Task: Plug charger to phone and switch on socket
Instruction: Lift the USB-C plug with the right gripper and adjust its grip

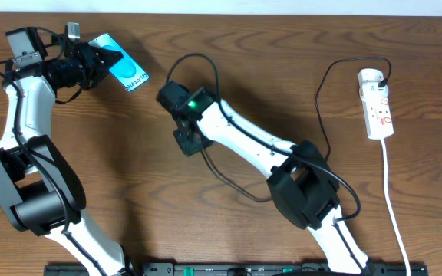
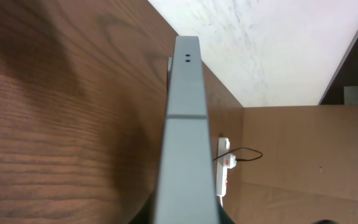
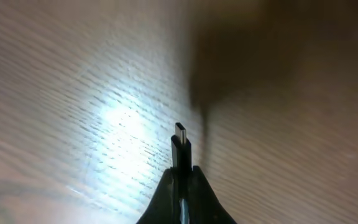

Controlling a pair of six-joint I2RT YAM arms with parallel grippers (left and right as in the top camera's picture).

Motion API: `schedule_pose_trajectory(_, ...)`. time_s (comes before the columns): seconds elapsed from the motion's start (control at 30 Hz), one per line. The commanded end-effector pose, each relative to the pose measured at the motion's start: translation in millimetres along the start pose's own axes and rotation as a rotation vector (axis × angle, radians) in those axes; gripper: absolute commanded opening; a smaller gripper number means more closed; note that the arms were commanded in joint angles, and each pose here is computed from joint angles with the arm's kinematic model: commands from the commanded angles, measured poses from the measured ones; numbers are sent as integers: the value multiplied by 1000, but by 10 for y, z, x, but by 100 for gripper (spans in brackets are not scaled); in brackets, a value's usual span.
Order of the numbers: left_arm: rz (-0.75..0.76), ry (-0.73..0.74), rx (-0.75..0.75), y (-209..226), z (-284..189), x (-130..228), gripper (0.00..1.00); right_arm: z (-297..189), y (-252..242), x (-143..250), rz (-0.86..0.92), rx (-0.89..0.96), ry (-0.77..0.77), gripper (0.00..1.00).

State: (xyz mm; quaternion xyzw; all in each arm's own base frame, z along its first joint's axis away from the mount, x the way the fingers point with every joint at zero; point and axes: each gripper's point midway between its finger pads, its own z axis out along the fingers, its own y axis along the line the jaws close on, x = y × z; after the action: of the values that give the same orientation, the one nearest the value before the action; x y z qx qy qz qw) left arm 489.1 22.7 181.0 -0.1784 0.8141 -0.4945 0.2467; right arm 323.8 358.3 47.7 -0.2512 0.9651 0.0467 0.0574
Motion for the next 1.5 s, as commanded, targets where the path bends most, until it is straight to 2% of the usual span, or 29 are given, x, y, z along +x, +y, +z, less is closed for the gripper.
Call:
schedule_pose_trajectory(0.0, 52, -13, 20, -155, -64, -33, 7, -224, 73, -154, -32, -76, -33, 1)
schedule_pose_trajectory(0.23, 52, -13, 20, -155, -64, -33, 7, -727, 554, -327, -198, -481, -85, 1)
schedule_pose_trajectory(0.43, 52, -15, 20, -150, -71, -39, 7, -1074, 682, -324, -300, -774, -115, 1)
schedule_pose_trajectory(0.67, 49, -20, 19, -137, -95, -53, 7, -1345, 670, -329, -354, -971, -160, 1)
schedule_pose_trajectory(0.77, 48, -20, 19, -137, -95, -53, 7, -1374, 613, -346, -350, -988, -169, 1)
schedule_pose_trajectory(1.13, 48, -20, 19, -137, -95, -53, 7, -1188, 382, -337, -312, -856, -136, 1)
schedule_pose_trajectory(1.27, 49, -20, 19, -138, -95, -54, 7, -836, -27, -291, -169, -551, -40, 1)
schedule_pose_trajectory(1.3, 48, -20, 19, -137, -95, -53, 7, -723, -239, -261, -106, -412, -8, 1)
schedule_pose_trajectory(1.47, 49, -20, 19, -138, -95, -54, 7, -585, -904, -91, 90, -15, 71, 1)
